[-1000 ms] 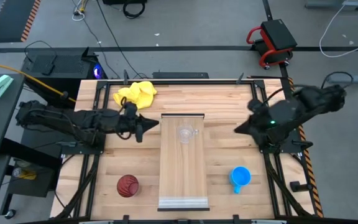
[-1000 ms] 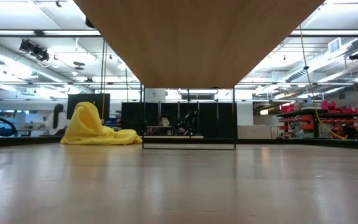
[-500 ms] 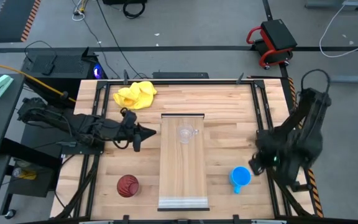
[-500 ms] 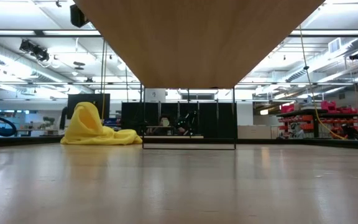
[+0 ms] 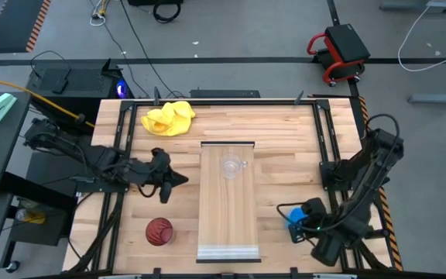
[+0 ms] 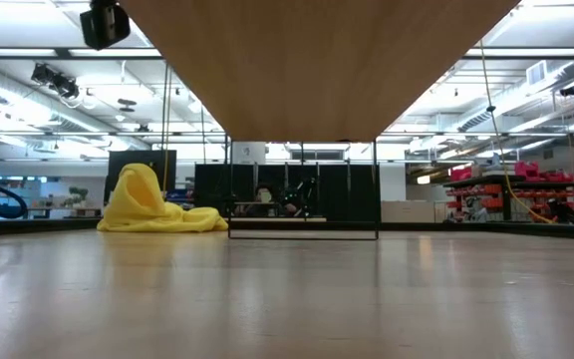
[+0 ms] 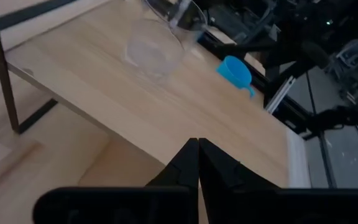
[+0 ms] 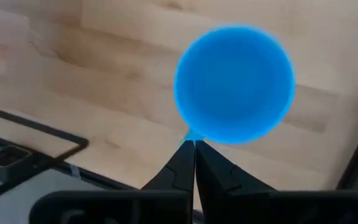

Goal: Stack small to large cups/mugs on shelf
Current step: Put the blue mug on the shelf

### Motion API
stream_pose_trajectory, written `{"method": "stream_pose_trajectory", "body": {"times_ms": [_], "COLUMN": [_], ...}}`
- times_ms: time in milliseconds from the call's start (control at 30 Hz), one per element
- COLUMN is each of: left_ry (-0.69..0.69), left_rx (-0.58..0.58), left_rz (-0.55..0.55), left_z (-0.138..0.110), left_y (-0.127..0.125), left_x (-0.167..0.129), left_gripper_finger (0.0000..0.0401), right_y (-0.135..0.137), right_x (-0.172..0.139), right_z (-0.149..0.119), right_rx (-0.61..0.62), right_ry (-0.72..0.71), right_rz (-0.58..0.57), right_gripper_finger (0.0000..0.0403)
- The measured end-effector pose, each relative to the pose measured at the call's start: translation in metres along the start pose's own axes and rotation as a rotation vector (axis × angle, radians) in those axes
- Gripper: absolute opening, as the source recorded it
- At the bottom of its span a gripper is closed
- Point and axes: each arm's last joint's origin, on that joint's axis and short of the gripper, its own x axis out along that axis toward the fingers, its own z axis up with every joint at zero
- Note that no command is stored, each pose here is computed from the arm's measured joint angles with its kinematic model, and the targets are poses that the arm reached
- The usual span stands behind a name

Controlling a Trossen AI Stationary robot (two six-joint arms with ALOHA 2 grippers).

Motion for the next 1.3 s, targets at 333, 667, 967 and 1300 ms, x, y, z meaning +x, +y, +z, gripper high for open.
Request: {"method": "stream_pose_trajectory", "body": {"times_ms": [333,667,967,1300], "left_ry": [0.023,0.018,0.017,0.018], "left_rx": [0.018,0.002,0.002,0.004], "left_rz": [-0.025,-0.019,-0.019,-0.019], "left_z": [-0.006,-0.004,-0.004,-0.005], "left_y": [-0.005,-0.004,-0.004,-0.004], "left_x": [-0.003,-0.002,-0.002,-0.002], "left_gripper_finger": [0.0025,0.0016,0.0022,0.0016], "right_y": [0.012,0.003,0.004,0.008], "right_x": [0.006,0.001,0.029,0.042], "right_z": [0.01,0.03,0.019,0.028], "right_rx": [0.032,0.03,0.041,0.085], "right_ry": [-0.087,-0.121,-0.051,-0.05], "right_rz": [0.069,-0.1,-0.025,-0.025], "right_gripper_finger": [0.002,0.002,0.0036,0.0063]}}
